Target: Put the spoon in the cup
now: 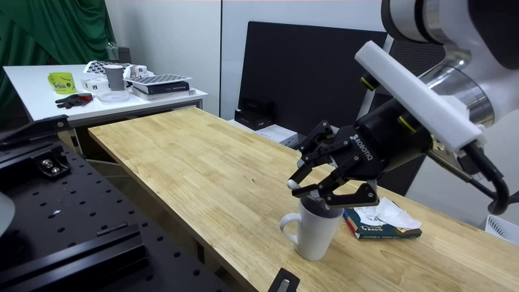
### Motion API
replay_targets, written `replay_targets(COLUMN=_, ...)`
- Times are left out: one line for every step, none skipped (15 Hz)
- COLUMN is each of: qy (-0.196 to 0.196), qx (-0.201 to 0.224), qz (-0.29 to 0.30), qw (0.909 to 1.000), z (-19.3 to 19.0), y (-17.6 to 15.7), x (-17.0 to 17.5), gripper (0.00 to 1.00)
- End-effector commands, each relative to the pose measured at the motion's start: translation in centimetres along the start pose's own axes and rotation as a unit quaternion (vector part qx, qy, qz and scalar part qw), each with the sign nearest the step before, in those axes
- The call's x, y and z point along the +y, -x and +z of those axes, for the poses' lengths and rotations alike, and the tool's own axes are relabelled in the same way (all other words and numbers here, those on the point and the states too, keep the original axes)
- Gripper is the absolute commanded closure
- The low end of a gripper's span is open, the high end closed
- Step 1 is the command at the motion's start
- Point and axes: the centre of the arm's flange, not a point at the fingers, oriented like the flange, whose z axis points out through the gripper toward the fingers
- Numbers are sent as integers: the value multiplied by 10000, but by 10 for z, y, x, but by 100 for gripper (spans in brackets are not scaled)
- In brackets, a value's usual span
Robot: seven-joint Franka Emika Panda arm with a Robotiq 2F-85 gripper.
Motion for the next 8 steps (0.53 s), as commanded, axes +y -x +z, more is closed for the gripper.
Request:
replay_targets(qy=-211, qx=2, qz=-2, qw=9998, z=3, y=-25, x=17, gripper=95)
replay_targets(qy=-244, qx=10, qz=4, qw=9997, z=3, y=-27, x=18, gripper=95)
replay_targets(qy=-266, qx=22, qz=13, qw=9996, z=4, y=-28, x=19, gripper=95)
replay_targets(qy=-285, qx=21, qz=10, qw=9996, z=5, y=-29, x=21, gripper=95)
replay_targets(qy=-310, qx=22, qz=8, qw=9995, z=6, y=-30, x=22, gripper=95)
replay_targets(qy=-342, qx=28, qz=11, qw=9994, z=8, y=-31, x=23, gripper=95)
replay_targets(qy=-375, qx=33, qz=17, qw=9993, z=8, y=-32, x=24, gripper=95)
replay_targets(qy=-377, qx=41, qz=25, qw=9993, z=8, y=-33, x=25, gripper=95)
